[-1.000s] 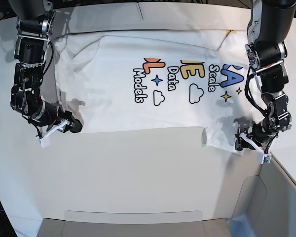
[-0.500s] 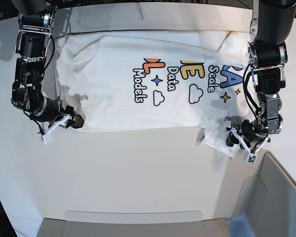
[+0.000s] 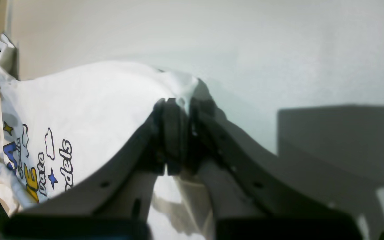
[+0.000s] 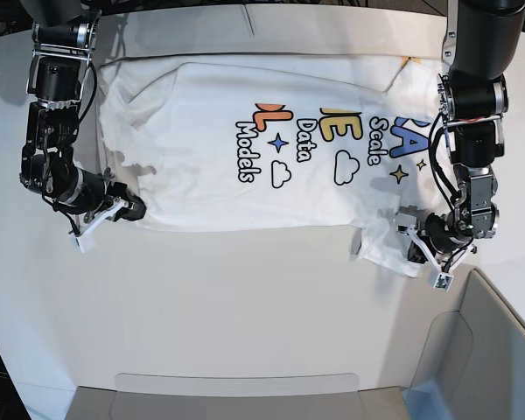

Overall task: Layout the t-shirt on the table in an organized manner, then fold the t-shirt properly
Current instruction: 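Grasp the hem corners with the right and left grippers, then lift the hem with both grippers and fold it over onto the collar fold, then hold the folded strip ends with both grippers and pull them apart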

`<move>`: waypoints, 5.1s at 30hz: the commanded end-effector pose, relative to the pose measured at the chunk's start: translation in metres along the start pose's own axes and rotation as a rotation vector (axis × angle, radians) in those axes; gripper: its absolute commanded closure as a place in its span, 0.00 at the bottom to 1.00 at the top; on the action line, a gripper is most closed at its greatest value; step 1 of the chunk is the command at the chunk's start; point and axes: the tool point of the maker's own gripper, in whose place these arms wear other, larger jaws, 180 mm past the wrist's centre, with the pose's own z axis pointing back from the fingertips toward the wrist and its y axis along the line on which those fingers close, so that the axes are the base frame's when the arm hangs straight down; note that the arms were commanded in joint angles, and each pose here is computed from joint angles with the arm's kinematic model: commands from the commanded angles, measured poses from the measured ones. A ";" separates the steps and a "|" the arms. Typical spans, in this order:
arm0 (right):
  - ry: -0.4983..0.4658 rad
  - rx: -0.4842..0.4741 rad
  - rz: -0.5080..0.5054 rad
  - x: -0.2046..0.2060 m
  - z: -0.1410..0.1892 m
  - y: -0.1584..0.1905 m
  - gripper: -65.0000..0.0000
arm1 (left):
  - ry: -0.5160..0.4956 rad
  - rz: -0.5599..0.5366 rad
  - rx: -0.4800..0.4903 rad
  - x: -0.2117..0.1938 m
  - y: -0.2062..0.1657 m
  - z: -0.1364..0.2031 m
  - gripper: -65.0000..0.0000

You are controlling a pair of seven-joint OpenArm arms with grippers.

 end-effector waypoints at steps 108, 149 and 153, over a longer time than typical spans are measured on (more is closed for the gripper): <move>-0.092 -0.072 0.317 -0.052 0.097 0.052 1.00 | 0.186 -0.153 0.502 -0.094 0.040 0.234 1.00; 0.038 -0.146 0.198 -0.116 0.109 0.011 1.00 | 0.437 -0.082 0.381 -0.188 0.014 0.220 0.97; 0.070 -0.137 0.206 -0.122 0.107 0.015 0.97 | 0.433 -0.081 0.385 -0.187 0.015 0.221 0.69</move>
